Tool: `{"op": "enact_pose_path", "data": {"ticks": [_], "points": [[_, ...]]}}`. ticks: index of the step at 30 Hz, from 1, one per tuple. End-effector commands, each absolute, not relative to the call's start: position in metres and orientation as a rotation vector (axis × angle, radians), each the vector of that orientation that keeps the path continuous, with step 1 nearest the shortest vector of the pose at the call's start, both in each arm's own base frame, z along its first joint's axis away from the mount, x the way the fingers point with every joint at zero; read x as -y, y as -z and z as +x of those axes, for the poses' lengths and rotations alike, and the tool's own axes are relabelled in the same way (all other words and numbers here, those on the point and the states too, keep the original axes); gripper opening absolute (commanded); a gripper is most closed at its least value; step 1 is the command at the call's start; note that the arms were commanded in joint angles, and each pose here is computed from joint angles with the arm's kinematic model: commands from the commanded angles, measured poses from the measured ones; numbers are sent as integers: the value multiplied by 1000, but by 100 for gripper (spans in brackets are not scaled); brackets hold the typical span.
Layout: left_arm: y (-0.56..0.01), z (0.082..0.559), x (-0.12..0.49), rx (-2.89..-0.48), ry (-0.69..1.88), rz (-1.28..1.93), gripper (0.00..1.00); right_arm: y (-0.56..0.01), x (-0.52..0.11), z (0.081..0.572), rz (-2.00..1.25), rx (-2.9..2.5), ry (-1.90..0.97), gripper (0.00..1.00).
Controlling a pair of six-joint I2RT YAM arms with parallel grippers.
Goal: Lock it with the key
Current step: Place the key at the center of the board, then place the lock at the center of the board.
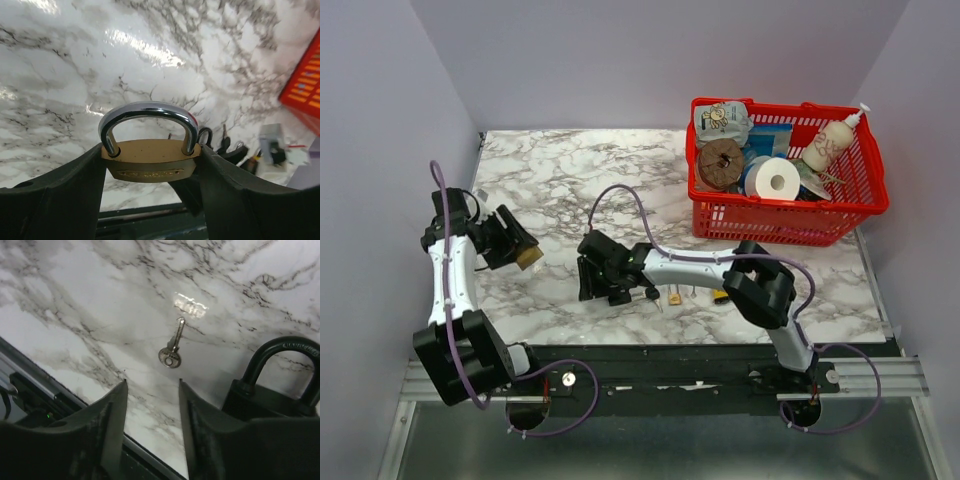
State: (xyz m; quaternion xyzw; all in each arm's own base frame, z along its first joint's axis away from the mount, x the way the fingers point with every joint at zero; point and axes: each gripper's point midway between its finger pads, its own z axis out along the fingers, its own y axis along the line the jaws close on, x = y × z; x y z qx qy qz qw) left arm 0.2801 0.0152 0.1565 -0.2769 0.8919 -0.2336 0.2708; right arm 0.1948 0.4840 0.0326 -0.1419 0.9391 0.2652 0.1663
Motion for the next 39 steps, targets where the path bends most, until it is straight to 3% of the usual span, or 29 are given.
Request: {"op": "enact_pose_path", "data": {"ticks": [1, 2, 3, 7, 16, 25, 33, 39], "points": [[-141, 264, 8, -2587, 644, -521, 0, -101, -498, 195, -535, -2478, -900, 63], [-140, 265, 10, -2599, 618, -498, 0, -119, -500, 196, -559, -2429, -931, 70], [-138, 264, 11, -2612, 591, -481, 0, -127, -499, 197, -618, -2386, -923, 84], [-124, 254, 31, -2689, 569, -384, 0, -159, -485, 195, -747, -2273, -908, 99], [-77, 219, 64, -2924, 525, -196, 6, -181, -427, 171, -1061, -2075, -847, 100], [-45, 206, 66, -3100, 431, -197, 6, -177, -376, 187, -1024, -2071, -708, 100], [-34, 229, 56, -3130, 233, -183, 6, -172, -368, 190, -999, -2105, -699, 100], [-31, 228, 61, -3140, 211, -146, 13, -168, -363, 195, -990, -2120, -685, 100]]}}
